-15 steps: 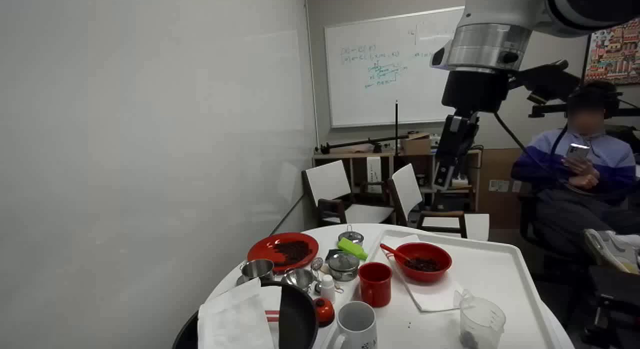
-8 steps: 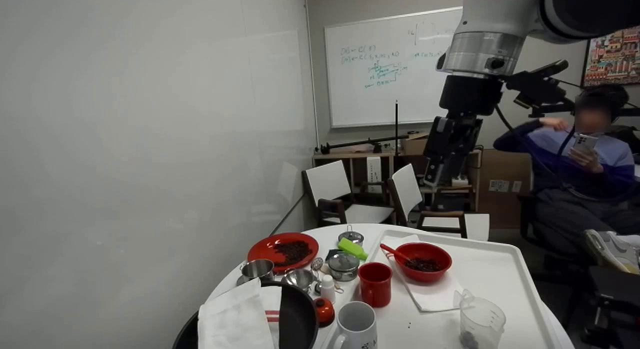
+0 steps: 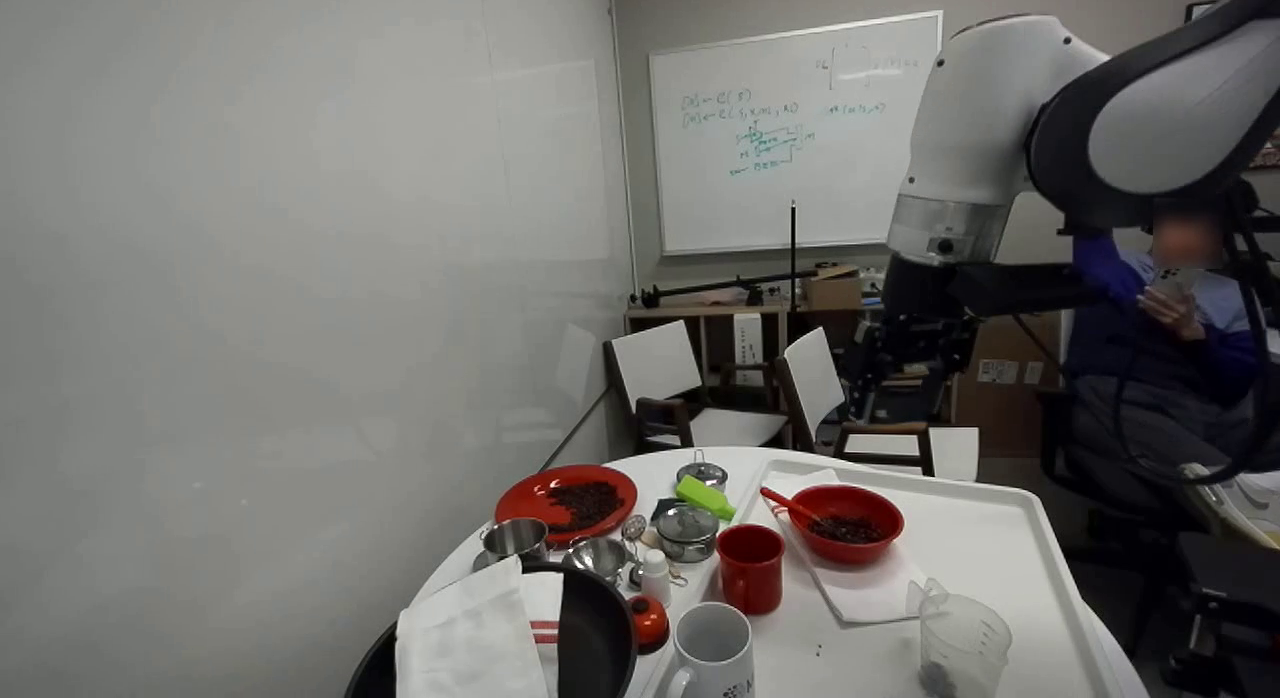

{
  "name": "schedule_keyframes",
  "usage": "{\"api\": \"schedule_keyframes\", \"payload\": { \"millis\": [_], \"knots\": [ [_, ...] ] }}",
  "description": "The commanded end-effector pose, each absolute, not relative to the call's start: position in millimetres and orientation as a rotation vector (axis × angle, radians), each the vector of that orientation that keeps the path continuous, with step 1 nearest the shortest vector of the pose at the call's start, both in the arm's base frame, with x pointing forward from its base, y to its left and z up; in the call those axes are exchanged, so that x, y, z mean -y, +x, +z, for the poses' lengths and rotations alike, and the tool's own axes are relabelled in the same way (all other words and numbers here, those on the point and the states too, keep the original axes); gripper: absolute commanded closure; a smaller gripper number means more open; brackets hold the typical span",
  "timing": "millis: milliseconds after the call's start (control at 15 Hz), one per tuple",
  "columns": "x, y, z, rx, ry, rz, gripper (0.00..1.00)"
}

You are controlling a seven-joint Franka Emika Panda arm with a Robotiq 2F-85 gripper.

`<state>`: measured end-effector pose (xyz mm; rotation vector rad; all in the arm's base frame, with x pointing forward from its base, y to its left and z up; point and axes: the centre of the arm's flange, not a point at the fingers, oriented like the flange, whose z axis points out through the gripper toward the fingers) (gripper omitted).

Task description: Pour the contents from the clear jar into the orange bowl

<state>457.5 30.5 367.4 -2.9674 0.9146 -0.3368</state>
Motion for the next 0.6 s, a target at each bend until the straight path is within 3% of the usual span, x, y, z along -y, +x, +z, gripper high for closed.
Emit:
{"api": "schedule_keyframes", "payload": {
  "millis": [0, 533],
  "knots": [
    [-8.2, 465.6, 328.0, -1.029, -2.924, -0.283, 0.0],
    [13.1, 463.2, 272.0, -1.028, -2.908, -0.097, 0.0]
  ]
}}
